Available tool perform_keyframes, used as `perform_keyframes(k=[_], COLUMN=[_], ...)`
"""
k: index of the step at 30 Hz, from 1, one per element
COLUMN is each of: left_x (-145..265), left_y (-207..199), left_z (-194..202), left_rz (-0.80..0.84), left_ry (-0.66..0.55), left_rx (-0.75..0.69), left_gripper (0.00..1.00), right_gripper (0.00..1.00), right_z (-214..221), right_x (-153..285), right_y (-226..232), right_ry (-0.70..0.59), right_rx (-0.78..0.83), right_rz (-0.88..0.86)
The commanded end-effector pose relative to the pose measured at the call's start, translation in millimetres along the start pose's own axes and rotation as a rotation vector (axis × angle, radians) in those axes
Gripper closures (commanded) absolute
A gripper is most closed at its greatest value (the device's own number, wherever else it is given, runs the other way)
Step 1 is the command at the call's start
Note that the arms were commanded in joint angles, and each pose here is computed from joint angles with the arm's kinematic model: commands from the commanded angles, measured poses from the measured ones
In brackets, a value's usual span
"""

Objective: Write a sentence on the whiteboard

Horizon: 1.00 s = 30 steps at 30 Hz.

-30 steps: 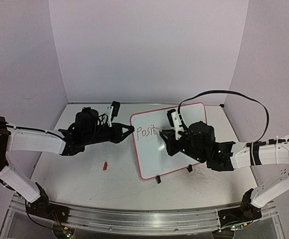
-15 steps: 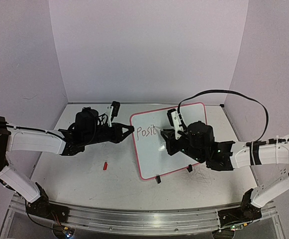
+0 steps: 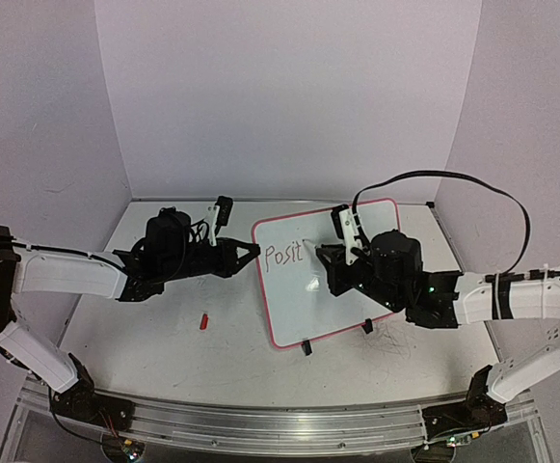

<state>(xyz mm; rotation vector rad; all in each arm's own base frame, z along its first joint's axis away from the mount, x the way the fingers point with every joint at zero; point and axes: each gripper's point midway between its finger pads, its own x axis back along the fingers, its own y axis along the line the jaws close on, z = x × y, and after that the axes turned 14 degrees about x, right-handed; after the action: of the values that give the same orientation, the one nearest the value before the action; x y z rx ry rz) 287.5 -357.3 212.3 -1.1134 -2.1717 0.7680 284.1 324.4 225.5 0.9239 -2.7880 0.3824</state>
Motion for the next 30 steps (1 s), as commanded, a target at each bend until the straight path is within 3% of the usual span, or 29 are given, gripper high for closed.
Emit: perform_keyframes(k=[1, 16, 30], left_x=[5, 5, 7], left_y=[-10, -10, -10], left_z=[-18, -17, -19], left_rz=[0.001, 0.001, 0.0], left_ry=[-0.04, -0.04, -0.047], left_rx=[-0.052, -0.053, -0.054], left_gripper=[1.0, 1.0, 1.0], right_gripper=[1.0, 1.0, 1.0], right_z=[-20, -7, -6], right_x=[-3, -12, 4], right_y=[-5, -13, -1], right_ry=[-0.046, -0.005, -0.022], right_rx=[-0.015, 0.008, -0.03], right_rz=[0.022, 0.09, -0.016])
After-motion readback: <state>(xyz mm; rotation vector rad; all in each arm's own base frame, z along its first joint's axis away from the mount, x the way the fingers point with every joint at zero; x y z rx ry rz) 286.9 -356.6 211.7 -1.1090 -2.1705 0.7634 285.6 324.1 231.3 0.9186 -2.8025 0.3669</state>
